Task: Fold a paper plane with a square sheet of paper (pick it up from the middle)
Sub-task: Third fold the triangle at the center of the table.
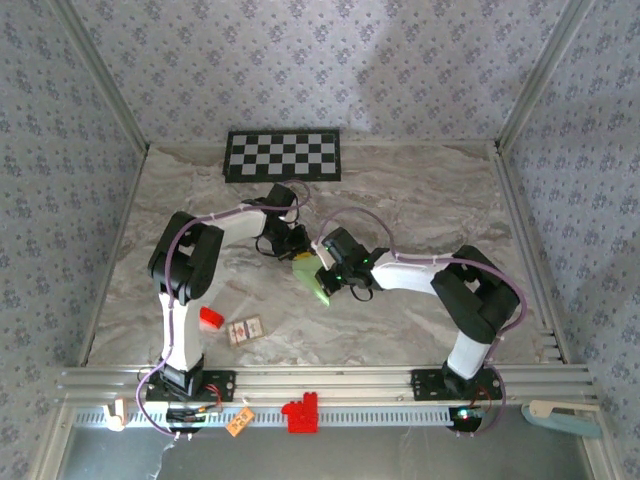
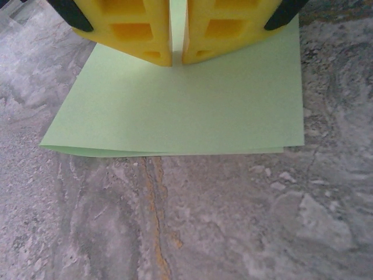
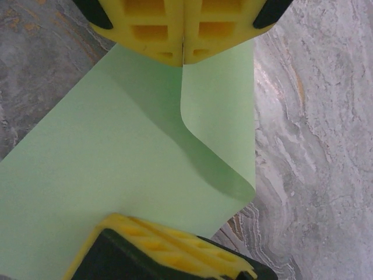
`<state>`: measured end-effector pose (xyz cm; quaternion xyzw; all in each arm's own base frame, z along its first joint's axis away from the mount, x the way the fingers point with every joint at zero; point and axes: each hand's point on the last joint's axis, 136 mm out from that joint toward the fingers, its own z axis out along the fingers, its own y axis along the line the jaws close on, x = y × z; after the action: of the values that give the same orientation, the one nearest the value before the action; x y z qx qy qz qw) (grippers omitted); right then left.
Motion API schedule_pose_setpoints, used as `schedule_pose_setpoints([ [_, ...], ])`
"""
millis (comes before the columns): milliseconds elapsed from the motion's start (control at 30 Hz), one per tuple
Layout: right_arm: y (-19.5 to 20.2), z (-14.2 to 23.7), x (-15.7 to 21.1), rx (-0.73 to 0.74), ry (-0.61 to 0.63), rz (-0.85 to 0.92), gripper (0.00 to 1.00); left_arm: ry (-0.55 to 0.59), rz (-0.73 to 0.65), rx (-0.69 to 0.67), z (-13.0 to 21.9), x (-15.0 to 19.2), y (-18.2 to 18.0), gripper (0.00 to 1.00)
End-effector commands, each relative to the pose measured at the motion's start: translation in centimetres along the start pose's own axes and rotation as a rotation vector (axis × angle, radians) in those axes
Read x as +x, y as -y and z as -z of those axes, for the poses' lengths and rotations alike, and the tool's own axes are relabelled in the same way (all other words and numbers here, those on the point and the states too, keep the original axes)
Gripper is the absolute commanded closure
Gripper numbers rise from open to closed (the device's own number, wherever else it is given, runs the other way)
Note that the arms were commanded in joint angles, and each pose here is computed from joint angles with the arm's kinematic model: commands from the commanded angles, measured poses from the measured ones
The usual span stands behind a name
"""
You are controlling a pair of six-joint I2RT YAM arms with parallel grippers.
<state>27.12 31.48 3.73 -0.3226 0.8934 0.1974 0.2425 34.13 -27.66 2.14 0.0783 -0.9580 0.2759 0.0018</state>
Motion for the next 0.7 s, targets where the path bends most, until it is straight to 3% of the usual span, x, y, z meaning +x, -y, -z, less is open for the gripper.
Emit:
schedule_pose_setpoints([
  [0,0.35,-0.33,0.03,0.025,-0.023,-0.022,0.99,-0.047,0.013,-0.053,-1.04,1.08,-1.46,0.85],
  [667,0.11,-0.97,0.99,0.008,-0.072,-0.036,0.99,-0.044,0.016,-0.054,-0.99,1.08,-1.42,0.86],
])
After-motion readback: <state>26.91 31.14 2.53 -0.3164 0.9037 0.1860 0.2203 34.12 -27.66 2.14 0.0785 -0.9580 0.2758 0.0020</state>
